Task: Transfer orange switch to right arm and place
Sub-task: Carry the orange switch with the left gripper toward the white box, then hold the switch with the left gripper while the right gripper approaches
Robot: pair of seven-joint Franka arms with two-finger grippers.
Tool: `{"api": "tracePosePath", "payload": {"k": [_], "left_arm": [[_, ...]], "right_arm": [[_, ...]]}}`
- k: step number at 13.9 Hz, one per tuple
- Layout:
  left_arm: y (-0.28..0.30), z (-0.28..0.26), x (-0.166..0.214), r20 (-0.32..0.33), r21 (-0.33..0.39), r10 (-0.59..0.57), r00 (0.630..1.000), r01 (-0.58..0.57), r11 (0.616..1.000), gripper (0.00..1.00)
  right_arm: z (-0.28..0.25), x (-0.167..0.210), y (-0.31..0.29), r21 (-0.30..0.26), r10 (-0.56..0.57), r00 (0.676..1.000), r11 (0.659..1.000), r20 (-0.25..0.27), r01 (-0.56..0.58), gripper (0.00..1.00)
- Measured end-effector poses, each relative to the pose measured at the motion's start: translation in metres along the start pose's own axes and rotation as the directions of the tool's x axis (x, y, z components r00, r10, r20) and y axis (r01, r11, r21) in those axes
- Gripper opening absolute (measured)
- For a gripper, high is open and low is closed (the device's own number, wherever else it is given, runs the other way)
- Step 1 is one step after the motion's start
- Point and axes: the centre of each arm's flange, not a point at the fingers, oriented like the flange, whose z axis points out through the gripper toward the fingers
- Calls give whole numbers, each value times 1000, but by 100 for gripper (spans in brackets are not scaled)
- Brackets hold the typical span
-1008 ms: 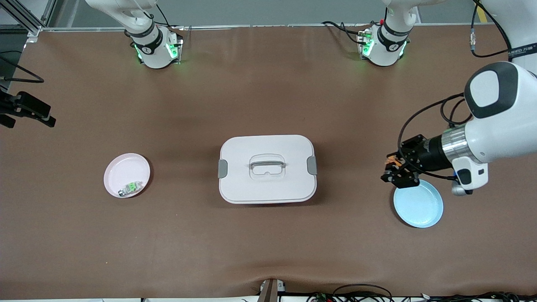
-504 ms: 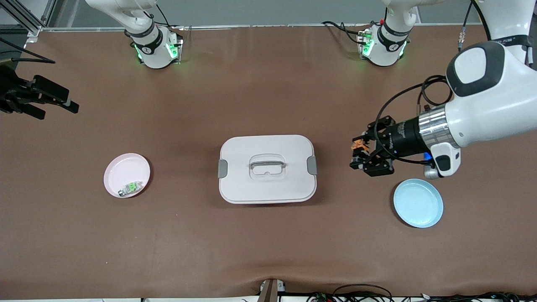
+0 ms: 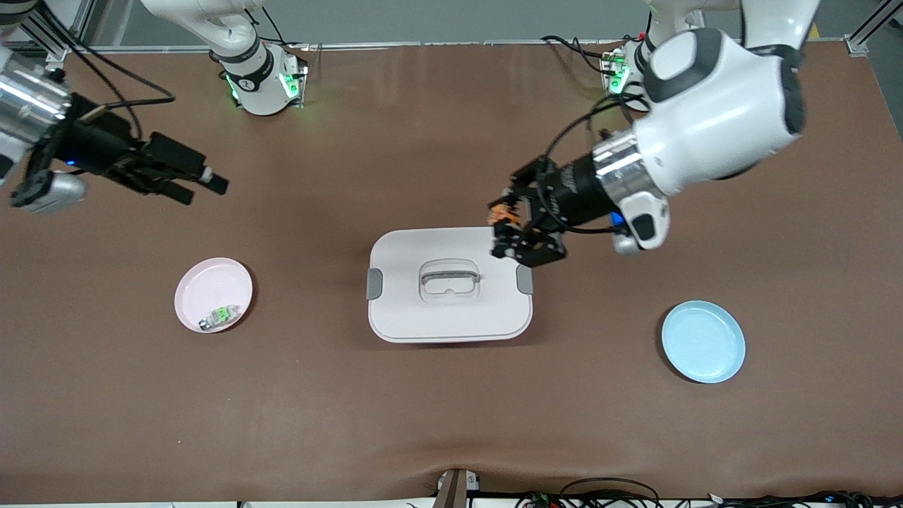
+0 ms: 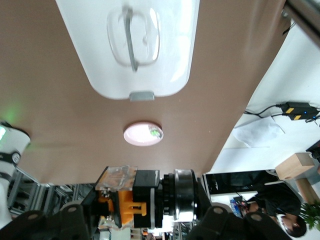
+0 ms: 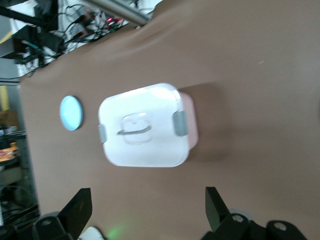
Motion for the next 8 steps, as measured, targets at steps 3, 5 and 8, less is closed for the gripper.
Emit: {"api": "tracePosePath", "payload": {"k": [3,5,8], "left_arm": [[-23,32,-32,43,-21,-70,997,71,997,72],[-36,56,-46,67,-47,-109,992,112,993,72],[-55,101,-54,57,-87,-141,988,146,985,72]], "right_arm": [[21,-16,-29,22,-39,999,999,5,39,100],[39,-29,-57,32,-92,996,995,14,91,100],[59,-49,-90,44,-147,989,988,29,146,100]]}}
